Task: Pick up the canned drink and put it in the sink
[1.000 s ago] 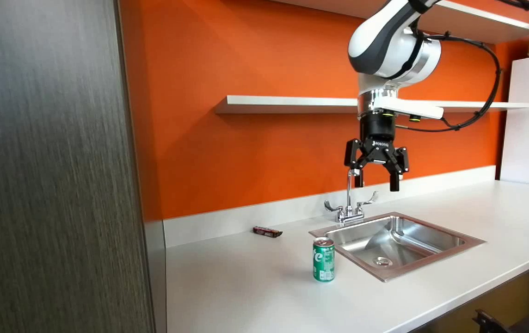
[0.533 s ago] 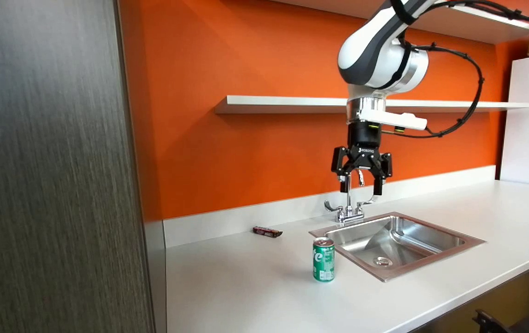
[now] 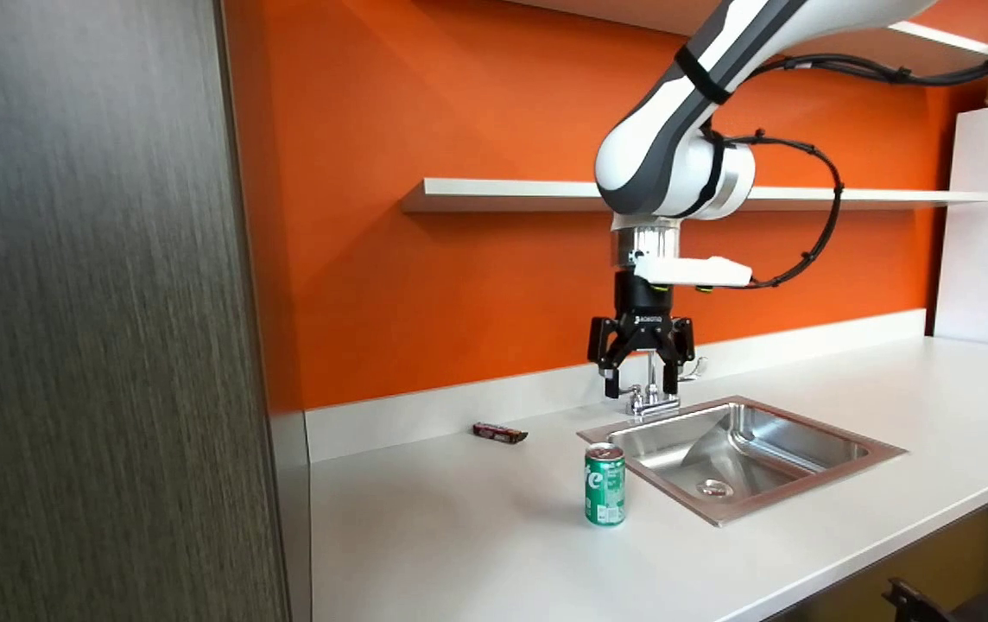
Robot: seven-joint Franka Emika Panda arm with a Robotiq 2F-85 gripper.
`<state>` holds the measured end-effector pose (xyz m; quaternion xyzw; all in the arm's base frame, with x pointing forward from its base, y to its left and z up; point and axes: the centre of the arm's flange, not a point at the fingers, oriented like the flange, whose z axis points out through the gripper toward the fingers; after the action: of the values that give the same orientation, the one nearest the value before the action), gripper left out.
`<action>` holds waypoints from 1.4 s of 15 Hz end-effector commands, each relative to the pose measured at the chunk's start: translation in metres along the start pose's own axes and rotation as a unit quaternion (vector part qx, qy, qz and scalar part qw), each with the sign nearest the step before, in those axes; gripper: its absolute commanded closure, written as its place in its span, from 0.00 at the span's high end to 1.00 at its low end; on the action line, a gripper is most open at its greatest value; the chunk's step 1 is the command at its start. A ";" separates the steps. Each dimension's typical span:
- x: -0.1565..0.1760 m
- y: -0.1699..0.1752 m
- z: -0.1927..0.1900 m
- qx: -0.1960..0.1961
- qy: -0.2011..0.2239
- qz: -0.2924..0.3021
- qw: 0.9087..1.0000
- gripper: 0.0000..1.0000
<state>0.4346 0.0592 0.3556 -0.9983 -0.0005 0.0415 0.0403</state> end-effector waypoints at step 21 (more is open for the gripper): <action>0.043 -0.031 0.095 -0.021 -0.019 -0.036 0.999 1.00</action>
<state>0.4585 0.0927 0.2650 -0.9969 -0.0385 0.0658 0.0175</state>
